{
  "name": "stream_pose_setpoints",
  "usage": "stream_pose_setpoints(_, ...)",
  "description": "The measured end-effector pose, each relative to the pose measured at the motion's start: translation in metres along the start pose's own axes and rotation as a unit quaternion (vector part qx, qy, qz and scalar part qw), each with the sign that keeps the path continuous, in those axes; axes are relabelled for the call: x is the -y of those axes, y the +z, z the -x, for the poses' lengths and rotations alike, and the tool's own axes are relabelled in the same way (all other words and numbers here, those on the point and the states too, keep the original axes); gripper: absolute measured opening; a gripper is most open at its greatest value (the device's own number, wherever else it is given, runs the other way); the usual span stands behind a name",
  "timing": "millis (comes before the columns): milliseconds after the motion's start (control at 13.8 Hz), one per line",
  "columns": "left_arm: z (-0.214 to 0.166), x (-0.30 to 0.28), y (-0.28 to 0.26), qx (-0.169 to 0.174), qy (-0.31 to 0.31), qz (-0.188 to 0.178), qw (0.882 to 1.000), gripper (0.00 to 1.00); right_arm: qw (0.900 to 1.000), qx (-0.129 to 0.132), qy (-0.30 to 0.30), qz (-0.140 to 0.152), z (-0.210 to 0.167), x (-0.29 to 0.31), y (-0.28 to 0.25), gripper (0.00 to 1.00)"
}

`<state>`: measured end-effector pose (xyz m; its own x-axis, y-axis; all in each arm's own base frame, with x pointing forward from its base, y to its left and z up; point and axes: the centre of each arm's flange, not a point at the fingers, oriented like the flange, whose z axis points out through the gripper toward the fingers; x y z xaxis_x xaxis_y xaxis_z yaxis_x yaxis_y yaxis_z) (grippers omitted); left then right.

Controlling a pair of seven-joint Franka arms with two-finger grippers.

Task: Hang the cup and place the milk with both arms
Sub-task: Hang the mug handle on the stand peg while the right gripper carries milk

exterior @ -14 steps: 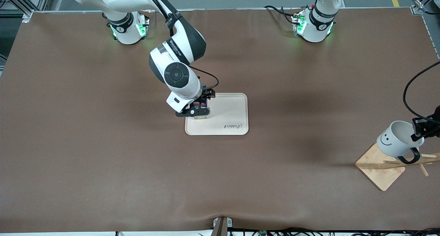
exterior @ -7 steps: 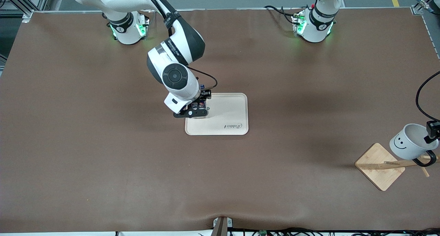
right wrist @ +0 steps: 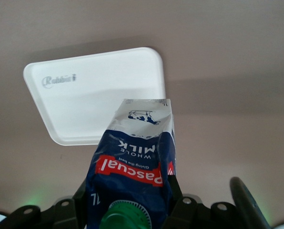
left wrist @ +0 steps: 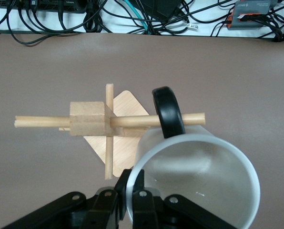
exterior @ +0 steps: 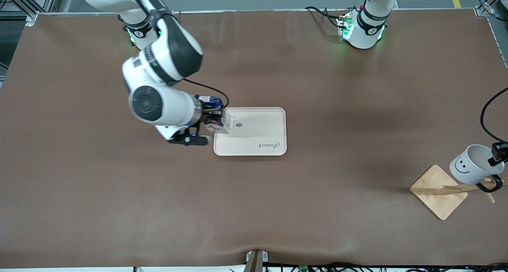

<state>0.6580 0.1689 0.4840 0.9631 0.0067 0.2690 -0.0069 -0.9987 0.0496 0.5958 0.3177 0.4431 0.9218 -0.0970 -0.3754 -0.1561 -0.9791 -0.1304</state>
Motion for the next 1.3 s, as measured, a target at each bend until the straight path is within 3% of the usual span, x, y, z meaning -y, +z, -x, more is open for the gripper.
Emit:
stream_pose_setpoints(217,0.001,0.001,0.010,0.007,-0.001,0.003,1.000,0.10,1.000,0.012,0.011,-0.004,-0.014,-0.057,-0.038,0.65)
stream_pose_setpoints(289,0.000,0.000,0.013,0.008,-0.001,0.004,1.000,0.11,1.000,0.015,0.006,0.011,-0.014,-0.076,-0.048,0.65)
stream_pose_setpoints(433,-0.002,-0.006,0.014,0.007,0.001,0.005,1.000,0.29,0.999,0.013,0.002,0.052,-0.013,-0.110,-0.064,0.65)
stream_pose_setpoints(506,-0.003,-0.008,0.013,0.006,0.003,0.006,1.000,0.41,0.998,0.013,0.003,0.058,-0.014,-0.126,-0.069,0.65)
stream_pose_setpoints(939,-0.012,-0.030,0.006,-0.003,0.009,0.011,1.000,1.00,0.998,0.042,-0.027,0.037,-0.044,-0.294,-0.077,0.65)
stream_pose_setpoints(1156,-0.013,-0.050,0.000,0.009,-0.010,0.017,1.000,1.00,0.997,0.044,-0.030,0.055,-0.055,-0.347,-0.056,0.65)
stream_pose_setpoints(1300,-0.009,-0.059,-0.010,0.023,-0.027,0.020,0.999,1.00,0.997,0.035,-0.053,0.052,-0.062,-0.376,-0.033,0.65)
